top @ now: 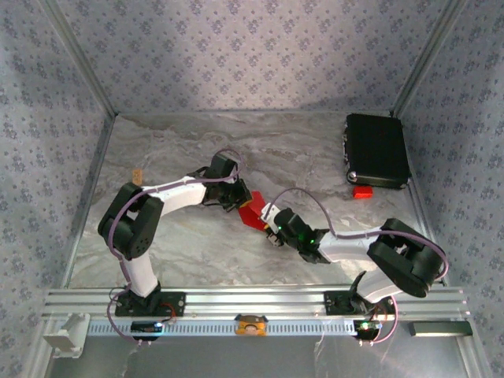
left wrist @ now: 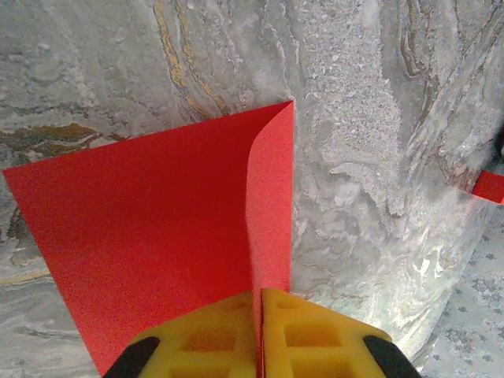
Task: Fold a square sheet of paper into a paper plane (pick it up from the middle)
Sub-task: Fourth fold the wing at the center of the table.
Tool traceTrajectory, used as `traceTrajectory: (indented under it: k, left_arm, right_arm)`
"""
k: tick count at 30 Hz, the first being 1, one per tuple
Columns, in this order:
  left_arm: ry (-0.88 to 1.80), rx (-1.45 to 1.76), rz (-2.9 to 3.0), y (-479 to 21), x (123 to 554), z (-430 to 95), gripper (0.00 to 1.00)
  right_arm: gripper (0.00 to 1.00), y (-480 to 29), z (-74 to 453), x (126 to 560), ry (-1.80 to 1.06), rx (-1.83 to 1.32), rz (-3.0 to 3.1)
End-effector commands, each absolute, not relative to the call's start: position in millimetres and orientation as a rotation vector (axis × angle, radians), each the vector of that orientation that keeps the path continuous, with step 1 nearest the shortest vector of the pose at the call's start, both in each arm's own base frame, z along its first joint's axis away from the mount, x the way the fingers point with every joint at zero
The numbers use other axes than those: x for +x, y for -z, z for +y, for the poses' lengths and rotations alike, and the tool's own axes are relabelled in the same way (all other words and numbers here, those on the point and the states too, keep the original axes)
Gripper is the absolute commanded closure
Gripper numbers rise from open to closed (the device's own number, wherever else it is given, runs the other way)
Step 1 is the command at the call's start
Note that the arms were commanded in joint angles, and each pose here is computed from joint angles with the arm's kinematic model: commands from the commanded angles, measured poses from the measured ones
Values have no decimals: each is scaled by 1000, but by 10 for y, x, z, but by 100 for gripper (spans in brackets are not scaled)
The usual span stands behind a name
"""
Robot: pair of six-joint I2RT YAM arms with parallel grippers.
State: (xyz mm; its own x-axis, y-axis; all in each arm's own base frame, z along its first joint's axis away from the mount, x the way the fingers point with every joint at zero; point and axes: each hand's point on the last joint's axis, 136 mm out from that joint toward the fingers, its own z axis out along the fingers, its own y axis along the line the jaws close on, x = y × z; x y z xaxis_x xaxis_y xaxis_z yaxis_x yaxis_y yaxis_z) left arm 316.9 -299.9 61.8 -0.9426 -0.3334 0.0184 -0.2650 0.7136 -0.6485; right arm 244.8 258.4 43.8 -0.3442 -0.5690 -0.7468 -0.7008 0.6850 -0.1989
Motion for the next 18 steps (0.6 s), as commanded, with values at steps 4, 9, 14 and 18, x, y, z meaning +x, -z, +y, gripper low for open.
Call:
traceTrajectory:
  k: [4,9,14,18]
  left_arm:
    - [1044,-497,2827,-646,3198,-3013,92]
    - [1047,-497,2836,-625,3187,-3019,92]
    - [1048,-497,2840,-608,3184,-3021,92]
    - [1048,-499,2840,-600,3184,-3021,92]
  right_arm:
    - [74,-538,2560,2507,-82,-1003,2004]
    - [77,-549,2590,2501,-84,-1005,1995]
    - [81,-533,2609,2499,-95,-1008,2000]
    - [83,-519,2625,2494,-102,-1008,2010]
